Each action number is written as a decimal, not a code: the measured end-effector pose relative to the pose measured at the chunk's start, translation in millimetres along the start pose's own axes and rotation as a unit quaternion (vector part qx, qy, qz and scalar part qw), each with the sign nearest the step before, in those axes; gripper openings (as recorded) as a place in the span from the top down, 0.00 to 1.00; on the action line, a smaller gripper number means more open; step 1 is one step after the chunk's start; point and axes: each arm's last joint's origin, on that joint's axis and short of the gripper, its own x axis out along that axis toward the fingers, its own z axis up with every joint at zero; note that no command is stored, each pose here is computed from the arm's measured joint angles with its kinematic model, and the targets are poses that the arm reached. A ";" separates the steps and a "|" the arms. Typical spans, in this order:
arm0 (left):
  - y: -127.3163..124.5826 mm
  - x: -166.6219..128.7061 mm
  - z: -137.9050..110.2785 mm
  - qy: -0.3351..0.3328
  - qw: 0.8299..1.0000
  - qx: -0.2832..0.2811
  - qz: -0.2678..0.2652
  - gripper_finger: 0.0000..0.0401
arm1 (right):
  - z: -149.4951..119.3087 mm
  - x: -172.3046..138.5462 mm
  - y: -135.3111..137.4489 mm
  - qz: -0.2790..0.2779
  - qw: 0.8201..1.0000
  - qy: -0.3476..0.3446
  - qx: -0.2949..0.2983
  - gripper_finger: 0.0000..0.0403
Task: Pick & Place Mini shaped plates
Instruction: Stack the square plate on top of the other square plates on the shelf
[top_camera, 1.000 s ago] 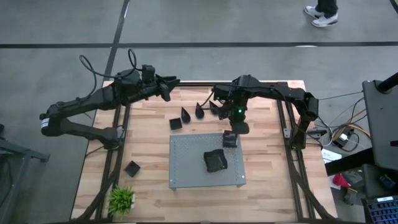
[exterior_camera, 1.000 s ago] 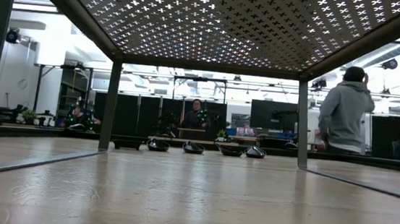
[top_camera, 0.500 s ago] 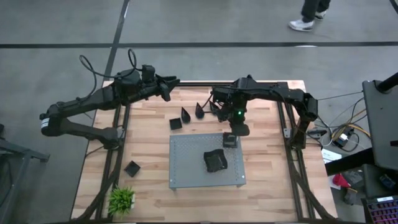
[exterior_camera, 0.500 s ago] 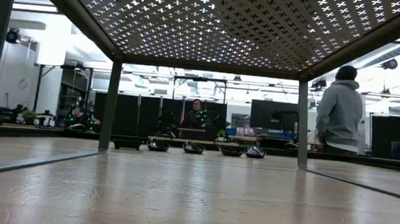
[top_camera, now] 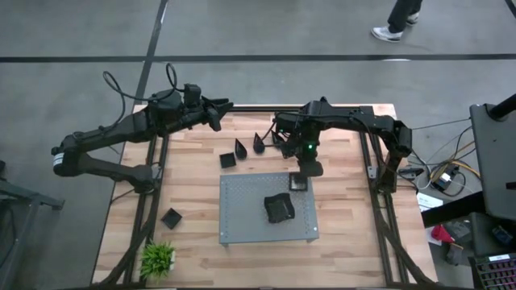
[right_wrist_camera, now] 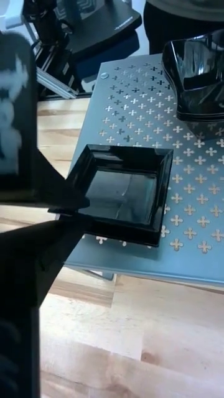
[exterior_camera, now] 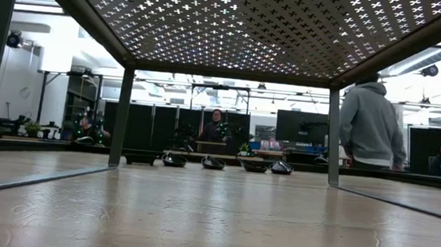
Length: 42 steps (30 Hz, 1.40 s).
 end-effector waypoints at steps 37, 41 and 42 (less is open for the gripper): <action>31.0 -7.5 -31.3 0.154 0.973 -0.043 0.164 0.62 | 5.0 -45.2 1.2 -0.049 0.994 -0.081 0.048 0.81; 42.4 -6.6 -35.9 0.180 0.960 -0.046 0.207 0.62 | 3.3 -52.3 -4.4 -0.063 0.992 -0.090 0.054 0.84; 45.5 -5.8 -38.3 0.188 0.957 -0.048 0.216 0.62 | 2.8 -53.8 -6.0 -0.064 0.992 -0.093 0.055 0.84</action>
